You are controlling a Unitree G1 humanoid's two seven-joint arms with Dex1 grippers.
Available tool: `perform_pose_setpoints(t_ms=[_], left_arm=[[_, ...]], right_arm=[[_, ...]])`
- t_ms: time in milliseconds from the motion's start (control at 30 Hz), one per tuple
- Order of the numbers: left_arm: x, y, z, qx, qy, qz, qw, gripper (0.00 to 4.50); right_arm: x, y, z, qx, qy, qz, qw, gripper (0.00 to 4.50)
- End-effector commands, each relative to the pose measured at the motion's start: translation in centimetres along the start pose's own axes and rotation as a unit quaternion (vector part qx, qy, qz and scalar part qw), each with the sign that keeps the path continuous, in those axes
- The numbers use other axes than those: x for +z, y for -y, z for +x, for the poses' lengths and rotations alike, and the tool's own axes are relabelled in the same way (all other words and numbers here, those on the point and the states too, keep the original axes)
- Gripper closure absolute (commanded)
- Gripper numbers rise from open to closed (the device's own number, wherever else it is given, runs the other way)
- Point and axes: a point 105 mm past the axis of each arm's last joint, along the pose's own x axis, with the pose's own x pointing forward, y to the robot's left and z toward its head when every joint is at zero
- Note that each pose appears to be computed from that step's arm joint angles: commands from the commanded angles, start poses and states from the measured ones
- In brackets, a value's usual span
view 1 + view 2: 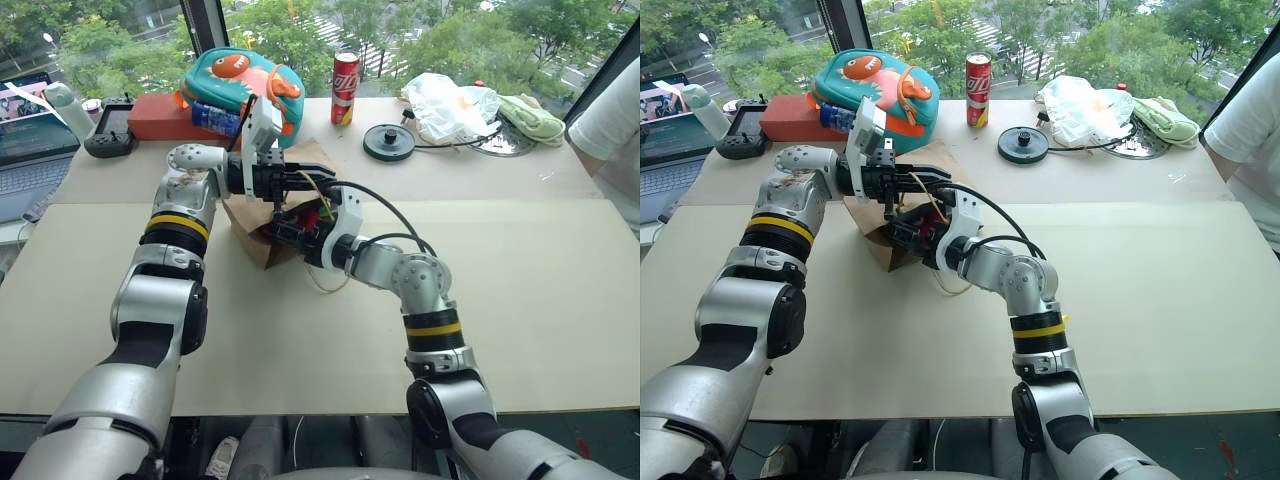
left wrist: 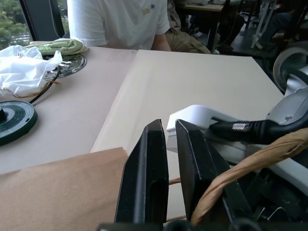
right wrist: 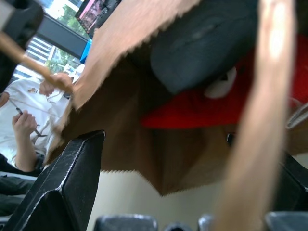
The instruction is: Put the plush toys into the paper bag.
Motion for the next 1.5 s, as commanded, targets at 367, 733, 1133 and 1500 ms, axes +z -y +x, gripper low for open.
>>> perform_pose_setpoints(t_ms=[367, 733, 1133, 1500], left_arm=[[1.0, -0.1, 0.1, 0.003, 0.013, 0.017, 1.000, 3.99], [0.9, -0.1, 0.0, 0.006, 0.015, 0.015, 1.000, 3.99], [0.8, -0.1, -0.2, 0.010, 0.013, 0.015, 1.000, 3.99], [0.8, -0.1, -0.4, 0.011, 0.011, 0.016, 1.000, 3.99]], right_arm=[[2.1, 2.1, -6.4, -0.005, 0.030, -0.096, 0.995, 0.02], [-2.7, 3.2, -6.3, -0.035, -0.072, -0.261, 0.962, 0.02], [-4.4, 1.2, -5.1, 0.022, -0.081, -0.293, 0.952, 0.02], [-7.1, 4.3, -2.5, -0.060, -0.133, -0.308, 0.940, 0.02]])
